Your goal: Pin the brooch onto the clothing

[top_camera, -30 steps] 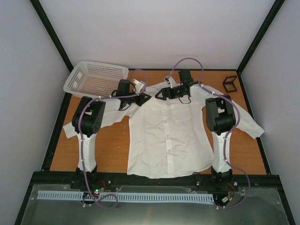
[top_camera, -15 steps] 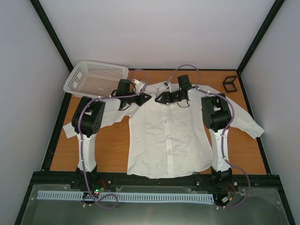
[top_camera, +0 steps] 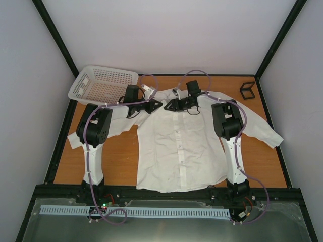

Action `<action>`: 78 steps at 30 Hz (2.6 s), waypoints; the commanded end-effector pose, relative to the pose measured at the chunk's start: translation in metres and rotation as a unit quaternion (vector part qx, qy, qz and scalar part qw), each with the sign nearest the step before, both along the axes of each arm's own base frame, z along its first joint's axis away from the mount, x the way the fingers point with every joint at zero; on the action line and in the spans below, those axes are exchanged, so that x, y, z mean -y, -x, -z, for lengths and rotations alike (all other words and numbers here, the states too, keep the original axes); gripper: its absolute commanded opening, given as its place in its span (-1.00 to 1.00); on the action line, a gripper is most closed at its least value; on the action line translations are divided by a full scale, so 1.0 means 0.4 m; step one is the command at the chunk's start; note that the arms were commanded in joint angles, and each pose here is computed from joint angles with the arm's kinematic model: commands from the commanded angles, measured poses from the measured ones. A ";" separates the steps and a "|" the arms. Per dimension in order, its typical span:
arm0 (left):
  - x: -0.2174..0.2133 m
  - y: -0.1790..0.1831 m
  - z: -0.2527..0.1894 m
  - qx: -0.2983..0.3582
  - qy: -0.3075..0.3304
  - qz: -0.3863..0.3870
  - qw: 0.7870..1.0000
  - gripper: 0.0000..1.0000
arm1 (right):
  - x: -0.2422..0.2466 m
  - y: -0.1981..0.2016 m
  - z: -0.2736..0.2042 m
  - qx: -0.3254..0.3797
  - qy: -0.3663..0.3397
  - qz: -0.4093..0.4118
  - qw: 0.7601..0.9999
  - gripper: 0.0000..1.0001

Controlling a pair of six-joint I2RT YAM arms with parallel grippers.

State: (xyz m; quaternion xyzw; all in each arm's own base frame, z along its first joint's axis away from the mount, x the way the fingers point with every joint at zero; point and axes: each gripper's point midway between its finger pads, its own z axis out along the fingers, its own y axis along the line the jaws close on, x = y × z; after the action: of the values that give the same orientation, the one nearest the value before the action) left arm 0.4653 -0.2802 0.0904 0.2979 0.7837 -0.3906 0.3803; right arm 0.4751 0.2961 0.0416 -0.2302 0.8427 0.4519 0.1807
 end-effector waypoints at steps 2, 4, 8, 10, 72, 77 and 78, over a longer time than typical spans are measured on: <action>0.015 0.001 -0.105 0.042 0.033 0.029 0.998 -0.99 | 0.013 -0.004 -0.013 0.003 -0.005 0.013 1.000 0.18; 0.003 -0.006 -0.099 0.036 0.033 0.022 0.999 -0.99 | 0.016 -0.004 -0.056 0.017 -0.015 0.016 1.000 0.30; -0.014 -0.016 -0.094 0.024 0.042 0.016 0.999 -0.99 | 0.014 0.012 -0.094 0.029 -0.037 0.016 0.999 0.44; -0.016 -0.017 -0.096 0.021 0.046 0.017 0.999 -0.99 | 0.012 0.013 -0.091 0.026 -0.046 0.018 0.998 0.47; 0.000 0.020 -0.095 0.022 0.064 0.061 0.996 -0.99 | -0.039 -0.023 -0.050 -0.017 -0.103 -0.011 0.994 0.33; 0.003 0.028 -0.098 0.041 0.056 0.073 0.995 -0.99 | -0.039 -0.020 -0.039 -0.019 -0.095 -0.018 0.995 0.32; 0.005 0.033 -0.097 0.045 0.053 0.078 0.995 -0.99 | -0.041 -0.020 -0.041 -0.018 -0.096 -0.021 0.995 0.31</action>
State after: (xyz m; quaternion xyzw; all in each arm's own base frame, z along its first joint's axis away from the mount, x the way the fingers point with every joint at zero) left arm 0.4652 -0.2696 0.1000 0.2953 0.7683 -0.4252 0.3764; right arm 0.4789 0.3110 0.0700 -0.2175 0.7854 0.5513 0.1783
